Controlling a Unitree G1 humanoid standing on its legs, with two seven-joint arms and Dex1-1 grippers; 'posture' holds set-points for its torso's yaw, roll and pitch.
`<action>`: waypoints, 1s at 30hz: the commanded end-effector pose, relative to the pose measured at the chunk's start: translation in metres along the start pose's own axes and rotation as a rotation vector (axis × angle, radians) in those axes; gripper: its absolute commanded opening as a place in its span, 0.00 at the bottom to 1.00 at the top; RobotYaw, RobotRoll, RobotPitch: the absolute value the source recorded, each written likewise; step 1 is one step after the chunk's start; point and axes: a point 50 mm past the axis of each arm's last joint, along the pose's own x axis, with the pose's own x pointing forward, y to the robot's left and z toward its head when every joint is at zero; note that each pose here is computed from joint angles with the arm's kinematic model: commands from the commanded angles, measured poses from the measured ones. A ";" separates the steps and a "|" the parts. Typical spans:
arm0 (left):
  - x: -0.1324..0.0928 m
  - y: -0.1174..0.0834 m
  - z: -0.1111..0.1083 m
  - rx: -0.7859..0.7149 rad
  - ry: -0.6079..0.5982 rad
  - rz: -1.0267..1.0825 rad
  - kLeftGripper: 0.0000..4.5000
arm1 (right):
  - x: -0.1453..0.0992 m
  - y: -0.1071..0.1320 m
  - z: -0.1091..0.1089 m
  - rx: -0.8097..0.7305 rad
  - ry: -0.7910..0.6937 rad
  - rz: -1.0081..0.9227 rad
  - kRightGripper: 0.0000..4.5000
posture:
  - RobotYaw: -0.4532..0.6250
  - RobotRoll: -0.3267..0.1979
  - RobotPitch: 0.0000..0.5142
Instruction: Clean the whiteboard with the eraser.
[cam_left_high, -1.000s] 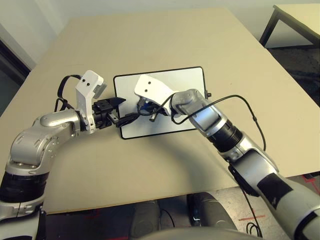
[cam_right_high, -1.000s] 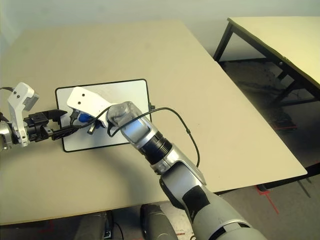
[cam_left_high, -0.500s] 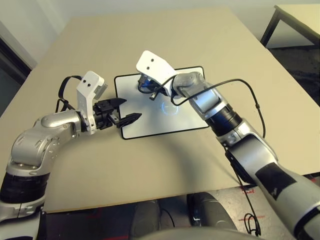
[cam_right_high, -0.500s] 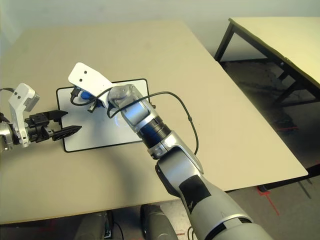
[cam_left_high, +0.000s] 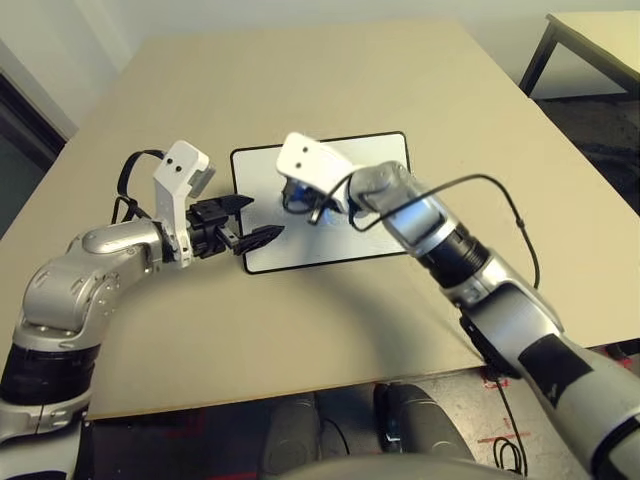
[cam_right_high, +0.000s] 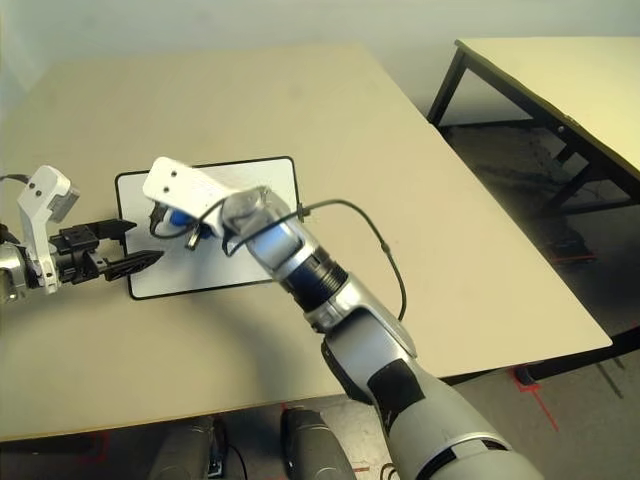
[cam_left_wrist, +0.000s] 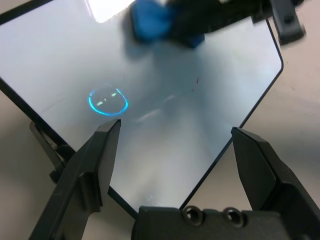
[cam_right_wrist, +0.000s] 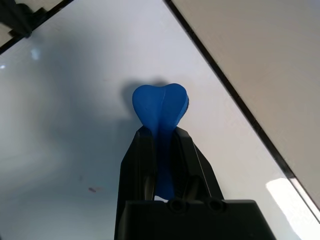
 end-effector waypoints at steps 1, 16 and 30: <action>0.003 -0.002 -0.002 -0.003 0.008 -0.014 1.00 | 0.004 0.013 -0.017 0.013 0.061 0.039 0.08 | 0.48 0.62 0.22; 0.003 -0.002 -0.003 -0.008 0.004 -0.011 1.00 | -0.001 0.022 -0.040 -0.010 0.148 0.069 0.08 | 0.48 0.62 0.22; 0.003 -0.002 -0.002 -0.009 0.001 -0.010 1.00 | -0.012 0.053 -0.079 -0.032 0.258 0.182 0.08 | 0.48 0.62 0.23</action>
